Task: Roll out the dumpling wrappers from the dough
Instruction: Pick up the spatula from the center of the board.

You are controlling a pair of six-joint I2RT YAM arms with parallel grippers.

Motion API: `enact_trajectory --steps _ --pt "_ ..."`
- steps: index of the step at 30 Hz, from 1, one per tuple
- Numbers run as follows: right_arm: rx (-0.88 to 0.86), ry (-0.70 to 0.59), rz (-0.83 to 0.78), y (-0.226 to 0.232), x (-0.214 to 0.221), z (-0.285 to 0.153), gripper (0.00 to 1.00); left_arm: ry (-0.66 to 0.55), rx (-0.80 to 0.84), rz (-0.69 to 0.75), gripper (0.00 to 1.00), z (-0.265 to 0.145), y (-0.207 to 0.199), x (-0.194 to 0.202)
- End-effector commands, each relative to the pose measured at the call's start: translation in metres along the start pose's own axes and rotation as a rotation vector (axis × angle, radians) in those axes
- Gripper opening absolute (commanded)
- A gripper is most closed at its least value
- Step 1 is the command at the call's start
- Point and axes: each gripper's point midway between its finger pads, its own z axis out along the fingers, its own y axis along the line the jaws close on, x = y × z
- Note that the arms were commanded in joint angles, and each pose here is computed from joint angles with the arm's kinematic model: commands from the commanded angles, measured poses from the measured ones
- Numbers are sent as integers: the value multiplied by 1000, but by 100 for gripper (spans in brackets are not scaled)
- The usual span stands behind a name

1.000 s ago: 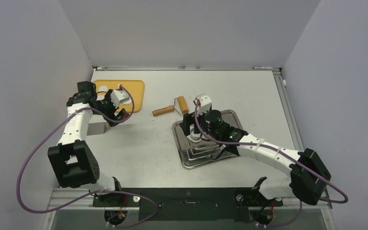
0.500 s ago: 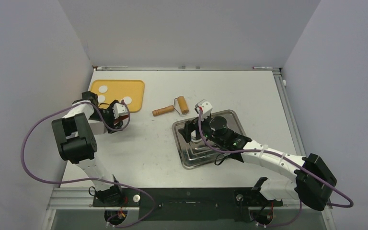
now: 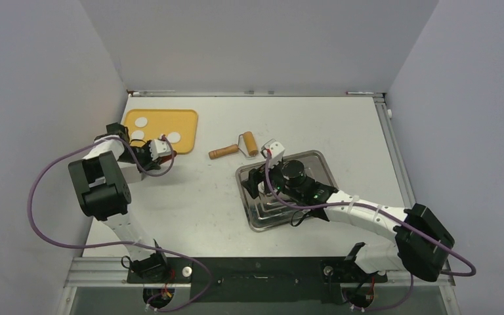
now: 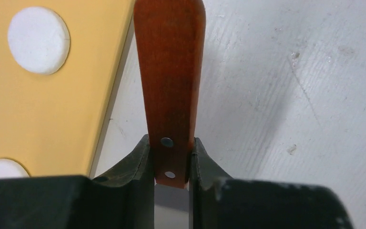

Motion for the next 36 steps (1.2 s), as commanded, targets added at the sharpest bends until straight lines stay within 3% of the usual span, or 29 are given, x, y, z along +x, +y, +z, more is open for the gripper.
enact_trajectory --steps 1,7,11,15,23,26,32,33,36 --pt "-60 -77 -14 18 -29 7 82 -55 38 3 0 -5 -6 -14" --pt "-32 -126 98 19 -51 20 82 -126 88 -59 0 -12 -33 -84" --pt "-59 -230 237 29 -88 44 82 -122 97 -70 0 6 -61 -134" --pt "-30 -273 373 23 -95 76 79 -171 119 -118 0 19 -88 -177" --pt "24 -356 527 7 -84 97 70 -231 144 -189 0 31 -108 -217" --pt "-33 -296 523 19 -76 119 59 -246 139 -196 0 35 -110 -225" --pt "-29 -258 587 18 -59 136 56 -282 75 -267 0 35 -97 -236" --pt "-28 -256 586 18 -58 138 53 -288 76 -268 0 36 -97 -237" --pt "-42 -235 579 19 -52 144 28 -294 115 -250 0 37 -106 -242"
